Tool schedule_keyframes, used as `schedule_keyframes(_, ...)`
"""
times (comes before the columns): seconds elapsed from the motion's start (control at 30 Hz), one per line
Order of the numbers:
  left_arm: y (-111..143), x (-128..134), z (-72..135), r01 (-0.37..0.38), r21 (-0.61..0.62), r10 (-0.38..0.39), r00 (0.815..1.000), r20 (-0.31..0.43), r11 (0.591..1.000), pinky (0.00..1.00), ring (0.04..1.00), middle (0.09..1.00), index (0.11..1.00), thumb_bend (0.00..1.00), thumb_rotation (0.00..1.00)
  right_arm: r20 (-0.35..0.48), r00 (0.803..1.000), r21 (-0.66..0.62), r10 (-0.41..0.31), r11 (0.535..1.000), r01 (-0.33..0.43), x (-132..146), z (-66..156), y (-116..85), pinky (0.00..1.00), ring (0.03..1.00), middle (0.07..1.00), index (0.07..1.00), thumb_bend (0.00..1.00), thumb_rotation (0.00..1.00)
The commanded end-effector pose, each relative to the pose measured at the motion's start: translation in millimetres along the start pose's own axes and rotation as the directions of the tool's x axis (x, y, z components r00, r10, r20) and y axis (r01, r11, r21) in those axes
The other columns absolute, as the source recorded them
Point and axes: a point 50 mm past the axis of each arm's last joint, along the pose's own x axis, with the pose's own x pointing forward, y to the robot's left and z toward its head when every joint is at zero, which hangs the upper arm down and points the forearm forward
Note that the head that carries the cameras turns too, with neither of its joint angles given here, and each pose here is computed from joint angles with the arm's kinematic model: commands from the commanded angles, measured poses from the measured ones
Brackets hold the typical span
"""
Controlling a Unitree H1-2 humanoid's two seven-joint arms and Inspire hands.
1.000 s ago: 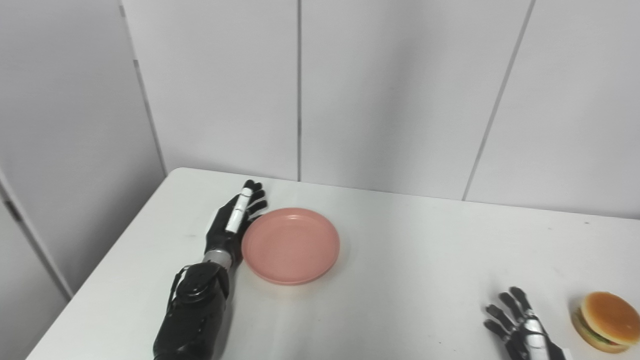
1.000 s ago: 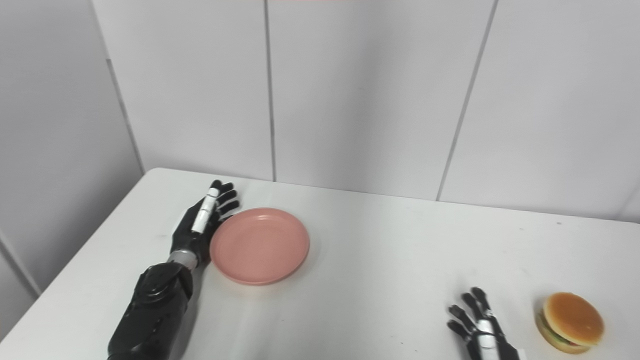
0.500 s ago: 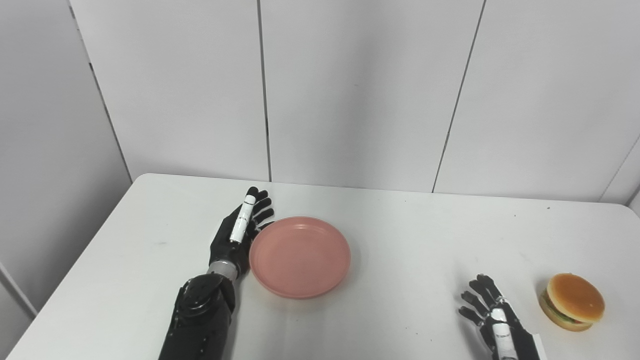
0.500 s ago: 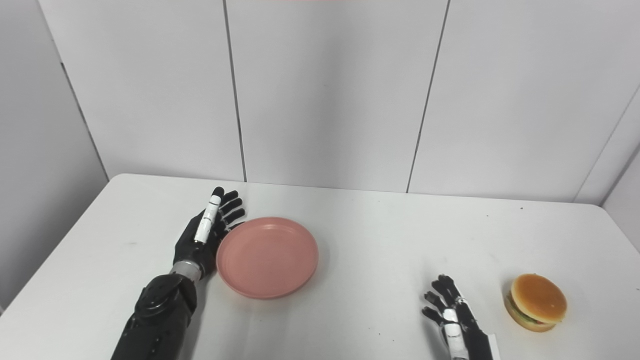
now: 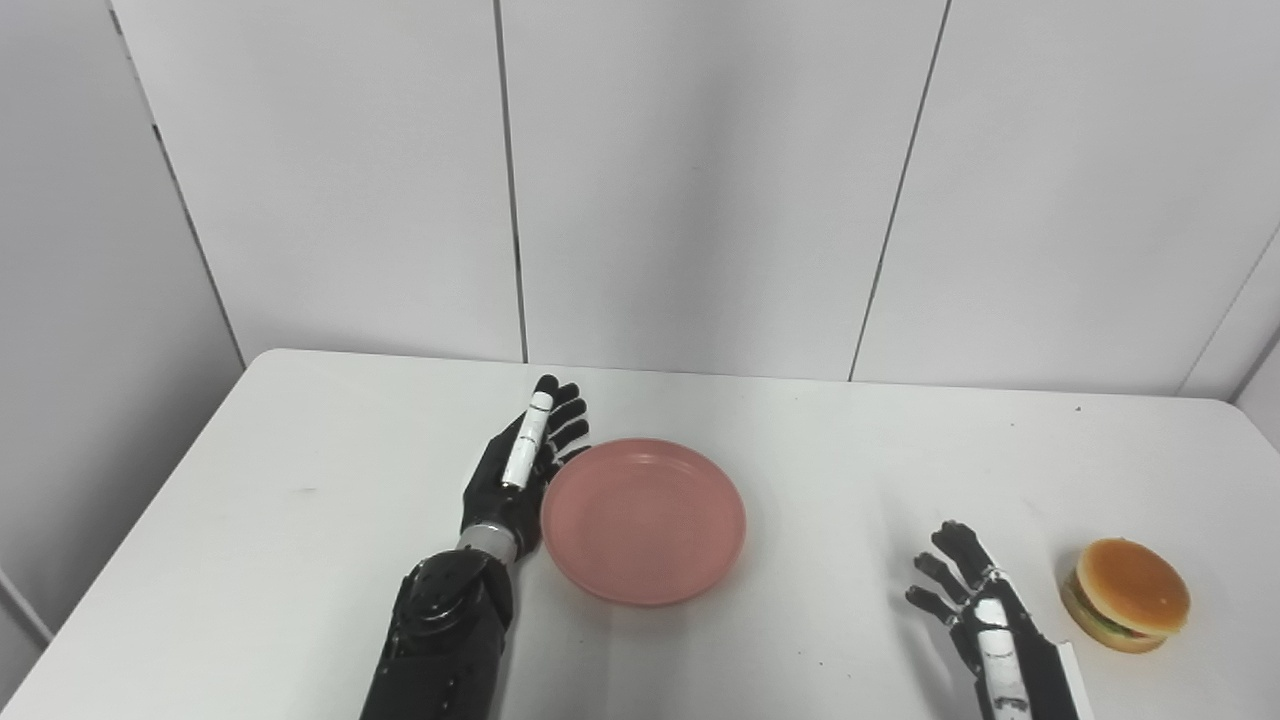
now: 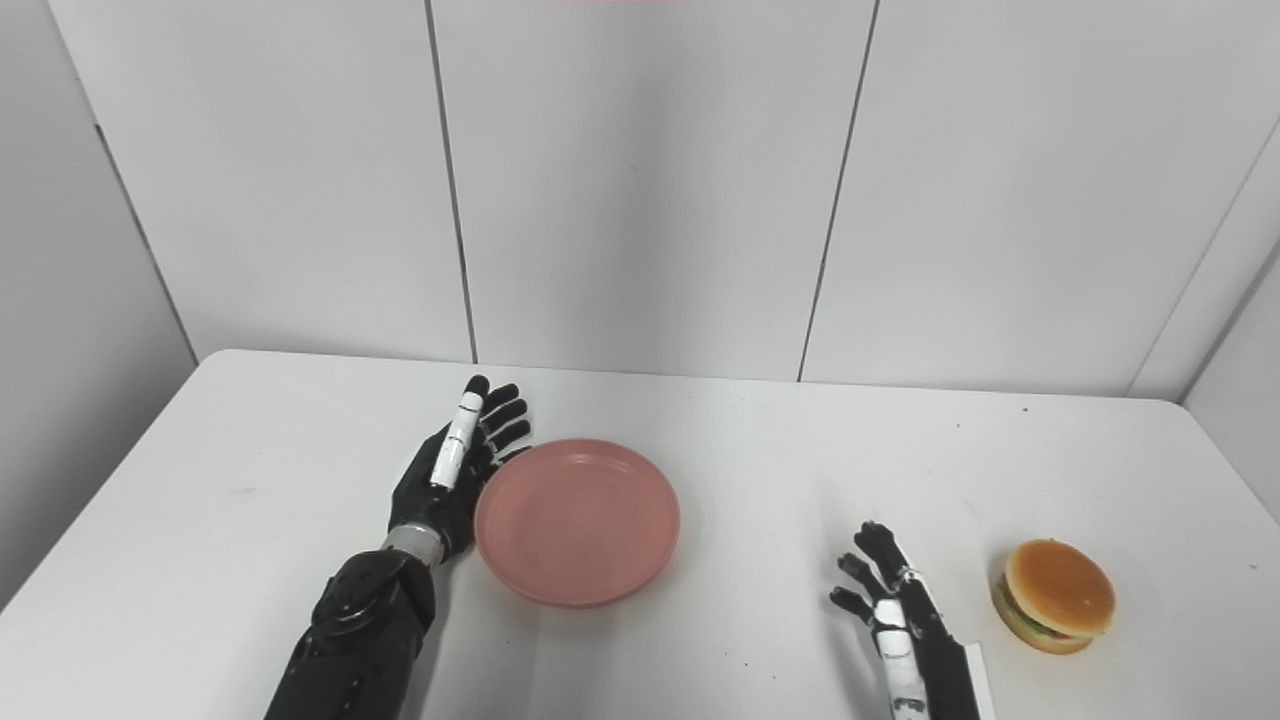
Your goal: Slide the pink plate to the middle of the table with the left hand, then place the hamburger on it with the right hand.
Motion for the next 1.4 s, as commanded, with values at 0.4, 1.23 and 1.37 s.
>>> schedule_keyframes(0.4, -16, 9, 3, 0.012, -0.035, -0.011, 0.999, 0.038, 0.999, 0.77, 0.829, 0.832, 0.748, 0.70, 0.76, 0.286, 0.953, -0.364, -0.102, 0.908, 0.206, 44, 62, -25, 0.70, 0.768, 0.786, 0.779, 0.70, 1.00)
schedule_keyframes(1.23, -28, 14, -8, 0.050, -0.142, -0.046, 0.998, 0.030, 0.989, 0.84, 0.838, 0.816, 0.744, 0.75, 0.74, 0.246, 0.961, -0.915, -0.126, 0.296, 0.273, 100, 100, -114, 0.59, 0.679, 0.707, 0.686, 0.71, 0.94)
schedule_keyframes(1.37, -26, 15, -5, 0.058, -0.150, -0.053, 0.998, 0.035, 0.987, 0.84, 0.841, 0.829, 0.745, 0.75, 0.74, 0.176, 0.974, -0.938, -0.139, 0.278, 0.209, 106, 88, -124, 0.64, 0.724, 0.731, 0.695, 0.73, 0.93)
